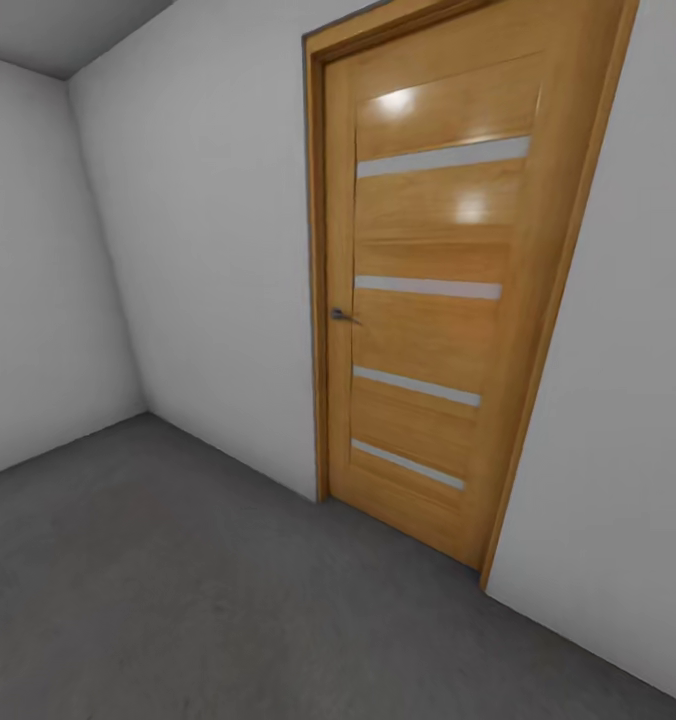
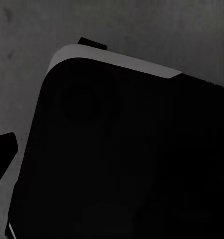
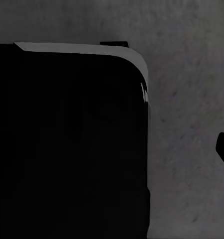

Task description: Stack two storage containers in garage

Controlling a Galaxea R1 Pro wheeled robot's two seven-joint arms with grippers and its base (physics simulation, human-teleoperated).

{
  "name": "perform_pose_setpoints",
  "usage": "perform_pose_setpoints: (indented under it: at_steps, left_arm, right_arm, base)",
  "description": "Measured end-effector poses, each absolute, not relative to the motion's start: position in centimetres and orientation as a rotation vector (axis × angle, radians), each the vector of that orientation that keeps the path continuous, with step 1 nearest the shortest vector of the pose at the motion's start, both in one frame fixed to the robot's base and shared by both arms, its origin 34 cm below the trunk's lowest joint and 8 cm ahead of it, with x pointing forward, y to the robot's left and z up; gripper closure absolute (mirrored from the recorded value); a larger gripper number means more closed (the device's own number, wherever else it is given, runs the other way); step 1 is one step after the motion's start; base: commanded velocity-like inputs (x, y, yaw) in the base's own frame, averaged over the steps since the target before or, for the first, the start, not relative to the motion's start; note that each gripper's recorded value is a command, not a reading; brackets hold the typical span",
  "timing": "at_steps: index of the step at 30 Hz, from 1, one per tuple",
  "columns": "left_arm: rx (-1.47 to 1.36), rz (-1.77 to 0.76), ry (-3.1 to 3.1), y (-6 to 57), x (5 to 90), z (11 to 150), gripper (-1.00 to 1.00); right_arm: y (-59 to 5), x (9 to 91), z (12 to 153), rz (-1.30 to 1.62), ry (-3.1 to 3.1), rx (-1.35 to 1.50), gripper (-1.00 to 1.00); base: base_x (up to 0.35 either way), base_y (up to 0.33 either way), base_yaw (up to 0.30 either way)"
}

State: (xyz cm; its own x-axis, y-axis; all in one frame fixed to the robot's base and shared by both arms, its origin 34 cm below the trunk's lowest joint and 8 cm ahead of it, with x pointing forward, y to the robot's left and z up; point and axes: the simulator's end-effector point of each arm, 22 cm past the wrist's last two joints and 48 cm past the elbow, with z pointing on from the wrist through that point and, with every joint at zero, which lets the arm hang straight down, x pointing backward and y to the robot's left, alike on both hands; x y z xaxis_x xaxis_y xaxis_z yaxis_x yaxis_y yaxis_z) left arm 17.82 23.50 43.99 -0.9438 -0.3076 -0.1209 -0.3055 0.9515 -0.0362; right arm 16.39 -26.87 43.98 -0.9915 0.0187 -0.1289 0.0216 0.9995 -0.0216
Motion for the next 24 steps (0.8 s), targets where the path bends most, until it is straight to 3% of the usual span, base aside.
perform_pose_setpoints:
  at_steps: [24]
  left_arm:
    - [-0.47, -0.026, 2.981, 23.51, 17.78, 43.99, -1.0]
  right_arm:
    - [-26.87, 16.39, 43.98, -0.035, 3.012, 0.031, -1.0]
  base:
    - [0.325, 0.136, -0.246]
